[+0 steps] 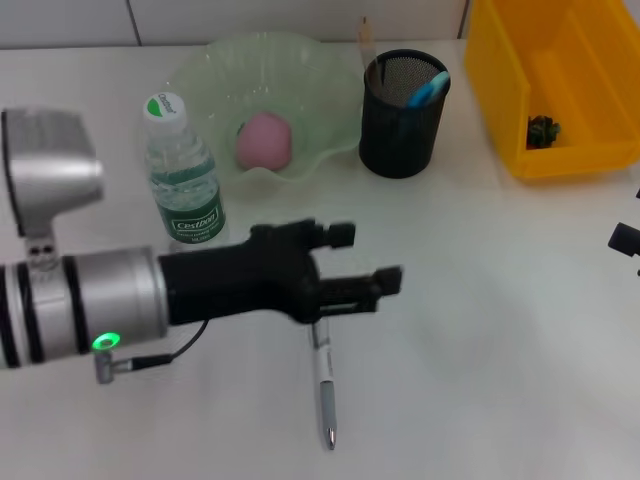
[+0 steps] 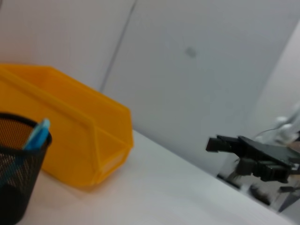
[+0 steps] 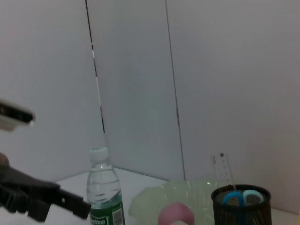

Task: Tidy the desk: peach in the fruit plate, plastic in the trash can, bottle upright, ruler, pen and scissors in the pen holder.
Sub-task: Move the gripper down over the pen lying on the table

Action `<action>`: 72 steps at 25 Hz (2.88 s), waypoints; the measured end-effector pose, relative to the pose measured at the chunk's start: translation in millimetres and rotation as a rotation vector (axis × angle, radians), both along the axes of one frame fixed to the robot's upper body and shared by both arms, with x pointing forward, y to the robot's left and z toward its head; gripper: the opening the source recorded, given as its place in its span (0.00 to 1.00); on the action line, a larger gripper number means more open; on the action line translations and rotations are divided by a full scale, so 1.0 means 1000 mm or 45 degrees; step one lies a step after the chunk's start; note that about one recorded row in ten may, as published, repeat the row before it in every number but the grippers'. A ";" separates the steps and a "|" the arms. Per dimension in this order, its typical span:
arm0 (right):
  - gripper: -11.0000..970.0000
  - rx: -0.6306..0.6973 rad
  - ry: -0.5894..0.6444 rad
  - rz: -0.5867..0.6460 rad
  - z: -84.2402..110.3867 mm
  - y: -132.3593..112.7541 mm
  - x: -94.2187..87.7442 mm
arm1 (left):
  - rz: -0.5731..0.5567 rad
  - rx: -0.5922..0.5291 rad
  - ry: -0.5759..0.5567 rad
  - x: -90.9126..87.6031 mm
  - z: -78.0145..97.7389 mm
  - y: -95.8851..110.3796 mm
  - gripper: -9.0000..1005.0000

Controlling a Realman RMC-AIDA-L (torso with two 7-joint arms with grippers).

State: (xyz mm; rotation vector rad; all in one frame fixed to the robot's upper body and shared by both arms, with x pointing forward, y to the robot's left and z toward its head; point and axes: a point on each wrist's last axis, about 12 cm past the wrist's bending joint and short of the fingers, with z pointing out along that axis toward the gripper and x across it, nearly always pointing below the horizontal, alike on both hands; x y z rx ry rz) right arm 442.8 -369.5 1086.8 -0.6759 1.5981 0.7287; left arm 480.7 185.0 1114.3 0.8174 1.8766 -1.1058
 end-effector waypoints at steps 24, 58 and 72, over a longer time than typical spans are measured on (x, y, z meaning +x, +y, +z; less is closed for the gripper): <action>0.72 -0.042 0.058 0.009 -0.019 0.018 0.017 | 0.077 0.854 0.140 0.012 0.018 -0.067 0.83; 0.72 -0.017 0.079 0.011 -0.022 0.024 0.023 | -0.026 1.056 0.158 0.023 -0.005 -0.074 0.79; 0.72 -0.020 0.081 0.004 -0.022 0.024 0.025 | -0.058 1.100 0.169 0.028 -0.005 -0.077 0.65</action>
